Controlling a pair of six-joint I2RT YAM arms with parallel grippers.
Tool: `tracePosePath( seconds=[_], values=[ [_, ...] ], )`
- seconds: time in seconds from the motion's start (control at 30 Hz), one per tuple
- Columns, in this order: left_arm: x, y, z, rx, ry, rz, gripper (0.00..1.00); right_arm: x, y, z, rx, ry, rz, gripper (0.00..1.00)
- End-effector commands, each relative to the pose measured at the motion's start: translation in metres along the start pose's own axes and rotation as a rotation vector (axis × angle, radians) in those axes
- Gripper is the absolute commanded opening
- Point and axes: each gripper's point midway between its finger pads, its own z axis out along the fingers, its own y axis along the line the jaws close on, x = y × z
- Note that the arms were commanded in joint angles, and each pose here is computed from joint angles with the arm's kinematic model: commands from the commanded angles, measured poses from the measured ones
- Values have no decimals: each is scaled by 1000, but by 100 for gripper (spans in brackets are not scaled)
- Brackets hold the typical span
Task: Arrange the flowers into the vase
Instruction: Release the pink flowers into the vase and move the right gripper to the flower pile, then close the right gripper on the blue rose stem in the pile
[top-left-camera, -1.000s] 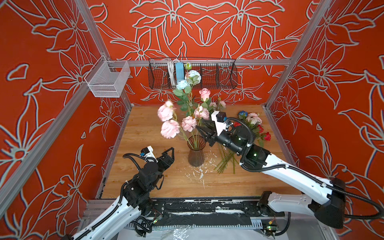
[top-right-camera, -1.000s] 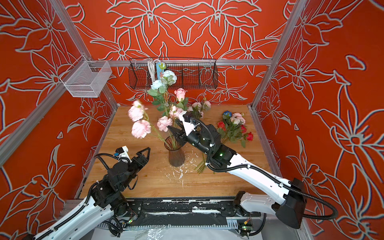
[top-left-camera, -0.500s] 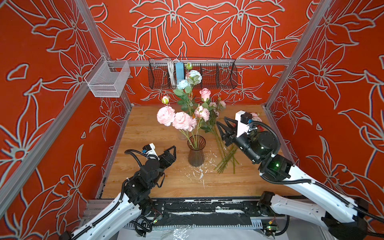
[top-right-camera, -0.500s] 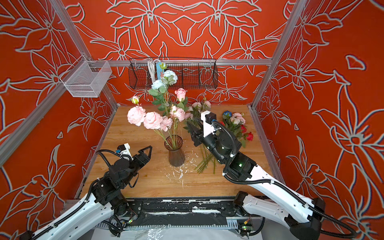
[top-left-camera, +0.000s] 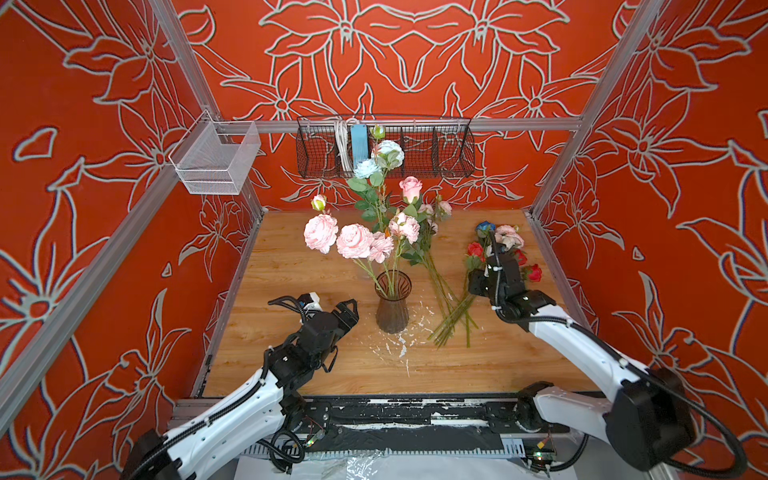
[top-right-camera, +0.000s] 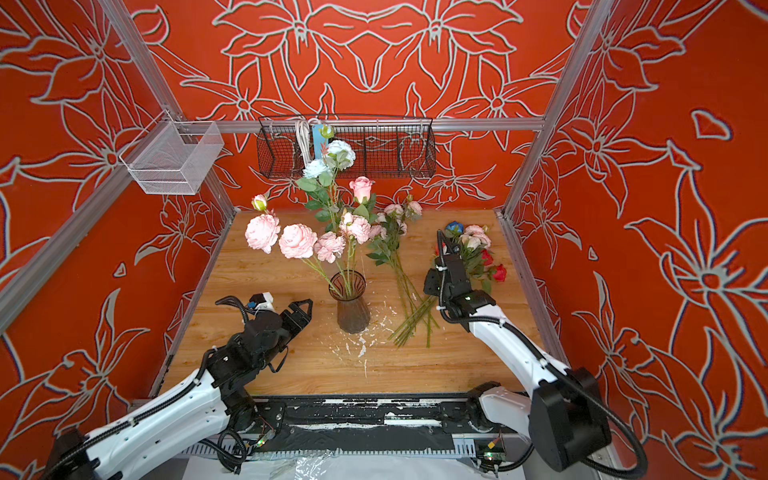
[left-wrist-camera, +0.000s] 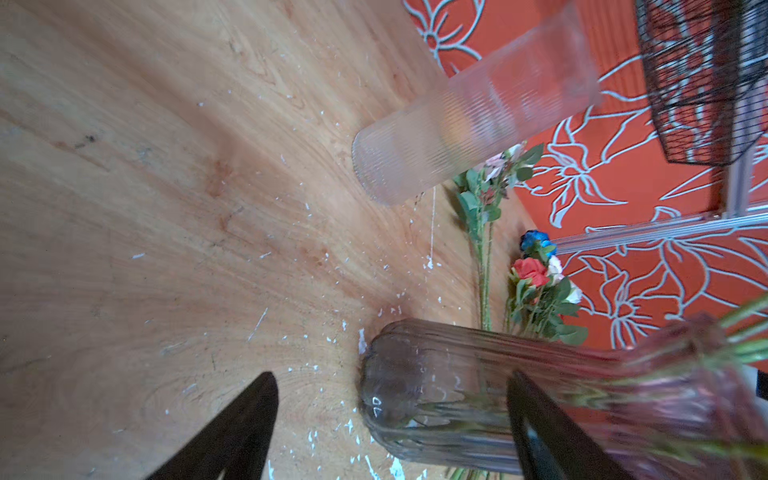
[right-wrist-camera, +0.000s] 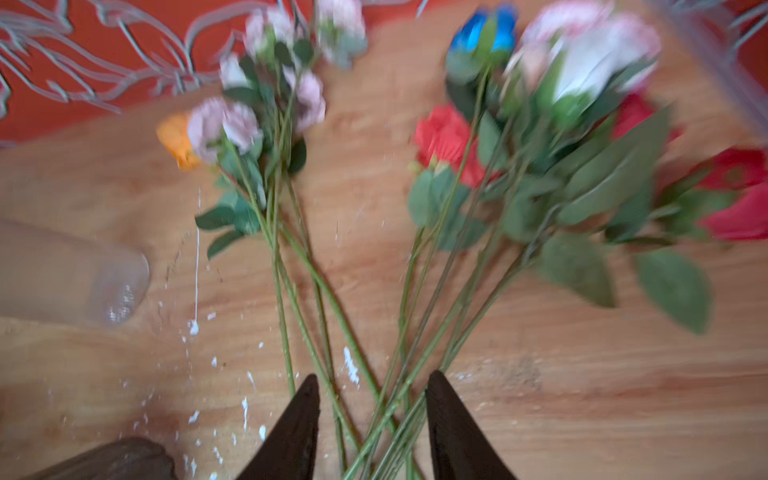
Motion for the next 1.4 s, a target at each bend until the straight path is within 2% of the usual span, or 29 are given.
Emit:
tracePosePath(
  seconds=[0.0, 0.23, 0.53, 0.87, 1.0, 1.23, 1.37],
  values=[
    [3, -25, 10, 37, 41, -50, 86, 16, 5, 13, -33, 103, 46, 45],
    [15, -34, 24, 5, 109, -37, 86, 6, -28, 57, 93, 160, 221, 43],
    [11, -25, 16, -11, 95, -35, 86, -7, -40, 104, 129, 221, 290, 36],
    [-1, -46, 17, 24, 60, 21, 86, 7, -42, 119, 115, 238, 302, 31],
    [-2, -51, 23, -45, 85, 79, 86, 11, -41, 121, 95, 223, 296, 28],
    [-8, -54, 22, -36, 57, 60, 86, 3, -31, 119, 31, 207, 264, 9],
    [-9, -59, 23, -42, 63, 67, 86, -8, -20, 116, -27, 174, 264, 5]
  ],
)
